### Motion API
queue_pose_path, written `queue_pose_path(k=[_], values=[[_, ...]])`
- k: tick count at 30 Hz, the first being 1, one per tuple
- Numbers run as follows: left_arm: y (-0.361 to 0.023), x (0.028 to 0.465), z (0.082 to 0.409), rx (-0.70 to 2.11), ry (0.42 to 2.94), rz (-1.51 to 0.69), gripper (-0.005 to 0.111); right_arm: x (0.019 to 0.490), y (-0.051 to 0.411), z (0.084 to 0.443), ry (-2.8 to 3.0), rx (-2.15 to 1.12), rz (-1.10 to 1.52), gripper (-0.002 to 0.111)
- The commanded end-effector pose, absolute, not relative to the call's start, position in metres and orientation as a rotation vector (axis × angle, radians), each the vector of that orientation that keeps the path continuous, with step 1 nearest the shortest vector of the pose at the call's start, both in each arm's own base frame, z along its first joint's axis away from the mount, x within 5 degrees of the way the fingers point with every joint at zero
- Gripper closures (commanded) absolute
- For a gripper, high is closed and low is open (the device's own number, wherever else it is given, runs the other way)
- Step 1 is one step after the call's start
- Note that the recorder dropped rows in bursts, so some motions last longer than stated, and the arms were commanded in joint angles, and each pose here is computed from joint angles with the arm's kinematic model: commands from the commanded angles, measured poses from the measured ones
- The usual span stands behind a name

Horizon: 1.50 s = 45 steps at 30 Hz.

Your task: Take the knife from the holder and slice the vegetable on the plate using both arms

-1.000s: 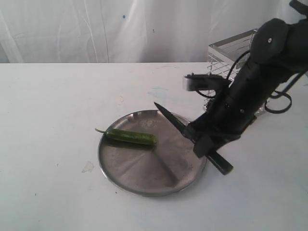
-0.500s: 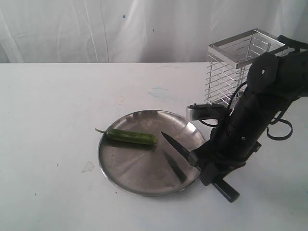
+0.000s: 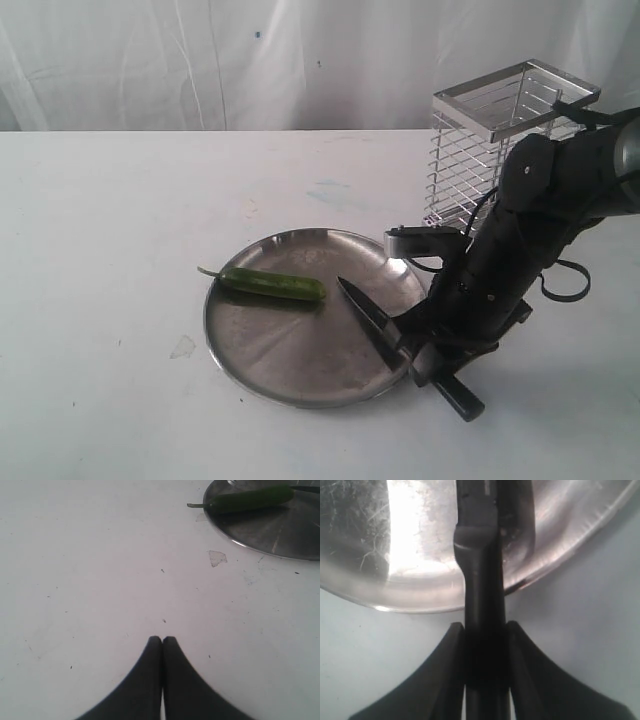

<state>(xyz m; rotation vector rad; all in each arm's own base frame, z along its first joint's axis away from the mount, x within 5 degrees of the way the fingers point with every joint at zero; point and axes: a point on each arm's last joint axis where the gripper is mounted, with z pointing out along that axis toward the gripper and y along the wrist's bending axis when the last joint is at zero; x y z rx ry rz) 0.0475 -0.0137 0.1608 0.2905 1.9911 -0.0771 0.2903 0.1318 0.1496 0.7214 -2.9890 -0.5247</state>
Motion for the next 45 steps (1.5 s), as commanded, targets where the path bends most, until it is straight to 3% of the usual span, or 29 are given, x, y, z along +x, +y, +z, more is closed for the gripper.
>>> queue_pose_path(k=[1, 8, 28, 35, 39, 41, 45], values=[[-0.014, 0.047, 0.159, 0.285, 1.999, -0.096, 0.107, 0.290, 0.132, 0.150, -2.989, 0.714, -0.532, 0.086], [-0.014, 0.047, 0.159, 0.285, 1.999, -0.096, 0.107, 0.290, 0.132, 0.150, -2.989, 0.714, -0.532, 0.065], [-0.014, 0.047, 0.159, 0.285, 1.999, -0.096, 0.107, 0.290, 0.131, 0.151, -2.991, 0.723, -0.523, 0.065], [-0.014, 0.047, 0.159, 0.285, 1.999, -0.096, 0.107, 0.291, 0.121, 0.200, -3.172, 0.725, -0.427, 0.065], [-0.014, 0.047, 0.159, 0.285, 1.999, -0.096, 0.107, 0.290, 0.096, 0.209, -3.069, 0.527, -0.676, 0.065], [-0.014, 0.047, 0.159, 0.285, 1.999, -0.096, 0.107, 0.294, 0.074, 0.217, -3.009, 0.425, -0.953, 0.065], [-0.014, 0.047, 0.159, 0.285, 1.999, -0.096, 0.107, 0.298, 0.055, 0.228, -3.000, 0.590, -1.394, 0.066]])
